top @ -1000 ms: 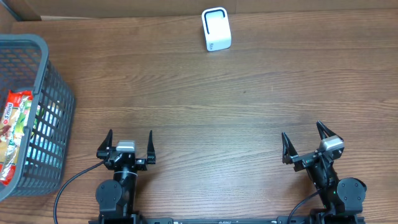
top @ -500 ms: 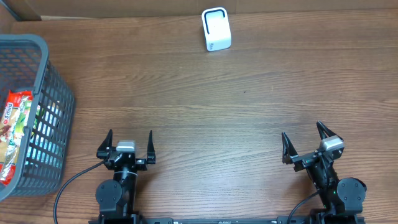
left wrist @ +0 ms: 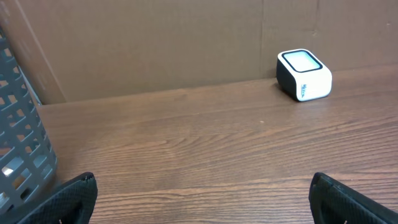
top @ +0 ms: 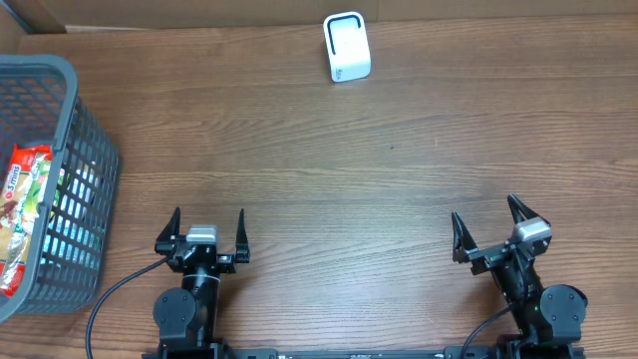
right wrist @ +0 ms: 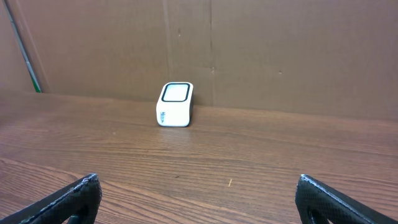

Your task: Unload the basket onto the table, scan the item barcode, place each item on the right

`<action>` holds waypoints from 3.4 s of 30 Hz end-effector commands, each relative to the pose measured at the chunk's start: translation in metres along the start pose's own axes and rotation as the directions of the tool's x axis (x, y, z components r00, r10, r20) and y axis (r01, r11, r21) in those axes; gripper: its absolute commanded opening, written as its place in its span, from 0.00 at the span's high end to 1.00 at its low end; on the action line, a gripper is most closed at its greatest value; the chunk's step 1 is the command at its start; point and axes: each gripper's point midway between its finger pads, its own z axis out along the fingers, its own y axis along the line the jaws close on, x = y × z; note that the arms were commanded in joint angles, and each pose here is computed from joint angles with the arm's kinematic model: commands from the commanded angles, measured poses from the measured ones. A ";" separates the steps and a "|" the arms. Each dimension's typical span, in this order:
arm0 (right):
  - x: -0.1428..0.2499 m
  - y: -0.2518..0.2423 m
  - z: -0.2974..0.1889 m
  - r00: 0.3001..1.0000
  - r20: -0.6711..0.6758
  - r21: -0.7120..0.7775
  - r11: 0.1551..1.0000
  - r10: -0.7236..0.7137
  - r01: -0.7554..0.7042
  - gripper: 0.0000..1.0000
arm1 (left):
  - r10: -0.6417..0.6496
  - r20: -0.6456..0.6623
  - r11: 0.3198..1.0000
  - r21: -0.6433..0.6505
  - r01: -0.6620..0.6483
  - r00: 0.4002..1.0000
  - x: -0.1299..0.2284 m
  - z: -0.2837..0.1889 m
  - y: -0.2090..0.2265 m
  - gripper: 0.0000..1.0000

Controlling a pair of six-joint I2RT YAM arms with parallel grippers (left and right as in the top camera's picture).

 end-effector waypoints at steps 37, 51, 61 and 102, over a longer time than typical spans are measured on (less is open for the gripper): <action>0.002 0.002 0.000 1.000 0.003 -0.011 1.000 -0.005 0.005 0.00 | -0.003 0.004 1.000 0.000 0.003 1.000 0.001 0.000 0.000 0.00; 0.002 0.002 0.000 1.000 0.003 -0.011 1.000 -0.005 0.005 0.00 | -0.003 0.004 1.000 0.000 0.003 1.000 0.001 0.000 0.000 0.00; 0.002 0.002 0.000 1.000 0.003 -0.011 1.000 -0.005 0.005 0.00 | -0.003 0.006 1.000 0.008 0.003 1.000 0.000 0.000 -0.002 0.00; 0.002 0.002 0.000 1.000 0.003 -0.010 1.000 -0.005 0.005 0.00 | -0.123 -0.455 0.931 0.254 0.260 0.882 -0.285 -0.003 -0.020 0.00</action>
